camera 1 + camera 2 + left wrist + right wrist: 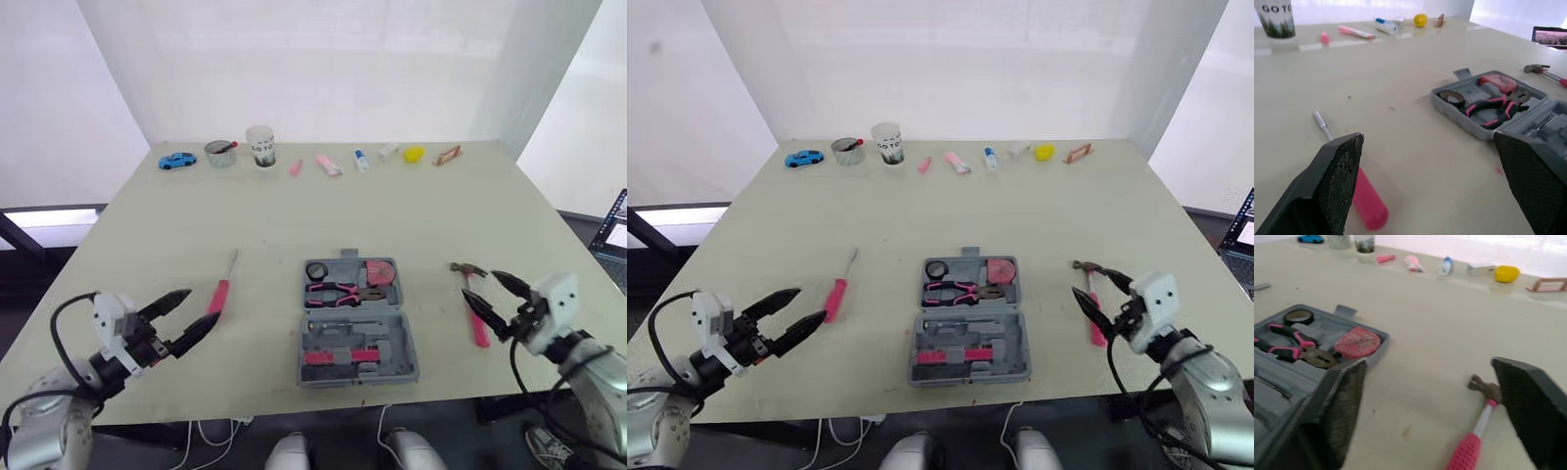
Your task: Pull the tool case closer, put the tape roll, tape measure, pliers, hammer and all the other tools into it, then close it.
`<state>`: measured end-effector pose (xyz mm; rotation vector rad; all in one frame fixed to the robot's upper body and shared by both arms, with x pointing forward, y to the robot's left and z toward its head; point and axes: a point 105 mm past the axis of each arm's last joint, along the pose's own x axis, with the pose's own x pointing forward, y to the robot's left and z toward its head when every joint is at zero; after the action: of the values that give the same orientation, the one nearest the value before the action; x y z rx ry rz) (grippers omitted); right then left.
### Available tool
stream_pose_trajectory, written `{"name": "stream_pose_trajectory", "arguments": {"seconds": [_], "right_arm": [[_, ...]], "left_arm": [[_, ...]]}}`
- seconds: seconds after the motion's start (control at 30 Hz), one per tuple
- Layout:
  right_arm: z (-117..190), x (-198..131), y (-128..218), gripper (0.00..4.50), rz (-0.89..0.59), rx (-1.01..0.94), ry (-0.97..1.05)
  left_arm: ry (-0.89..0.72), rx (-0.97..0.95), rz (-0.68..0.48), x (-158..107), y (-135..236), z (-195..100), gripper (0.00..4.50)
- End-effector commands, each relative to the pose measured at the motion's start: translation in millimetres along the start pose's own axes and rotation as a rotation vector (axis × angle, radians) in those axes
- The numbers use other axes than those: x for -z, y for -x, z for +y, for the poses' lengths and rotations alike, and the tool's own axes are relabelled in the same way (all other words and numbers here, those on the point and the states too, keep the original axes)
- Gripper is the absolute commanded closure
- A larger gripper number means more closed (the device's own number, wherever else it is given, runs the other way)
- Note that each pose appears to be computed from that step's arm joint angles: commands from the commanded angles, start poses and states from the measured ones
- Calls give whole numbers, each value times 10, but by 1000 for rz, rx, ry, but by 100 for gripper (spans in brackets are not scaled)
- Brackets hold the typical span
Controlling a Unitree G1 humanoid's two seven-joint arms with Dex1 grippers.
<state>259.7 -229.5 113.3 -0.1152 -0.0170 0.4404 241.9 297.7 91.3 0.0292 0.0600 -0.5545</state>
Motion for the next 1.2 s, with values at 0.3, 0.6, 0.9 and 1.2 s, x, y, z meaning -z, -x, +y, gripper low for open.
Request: {"name": "stream_pose_trajectory", "arguments": {"seconds": [0.3,0.6,0.9,1.2], "right_arm": [[-178,307,664,6,-12,161,-65],[-318,554,1006,6,89,236,-77],[-318,365,581,6,76,182,-85],[-348,147,8,6,140,123,-75]], "left_arm": [[-9,-198,33,290,558,149,0],[-14,-292,20,321,691,156,0],[-112,-76,24,61,341,-7,0],[-203,168,49,-225,-57,-124,0]]}}
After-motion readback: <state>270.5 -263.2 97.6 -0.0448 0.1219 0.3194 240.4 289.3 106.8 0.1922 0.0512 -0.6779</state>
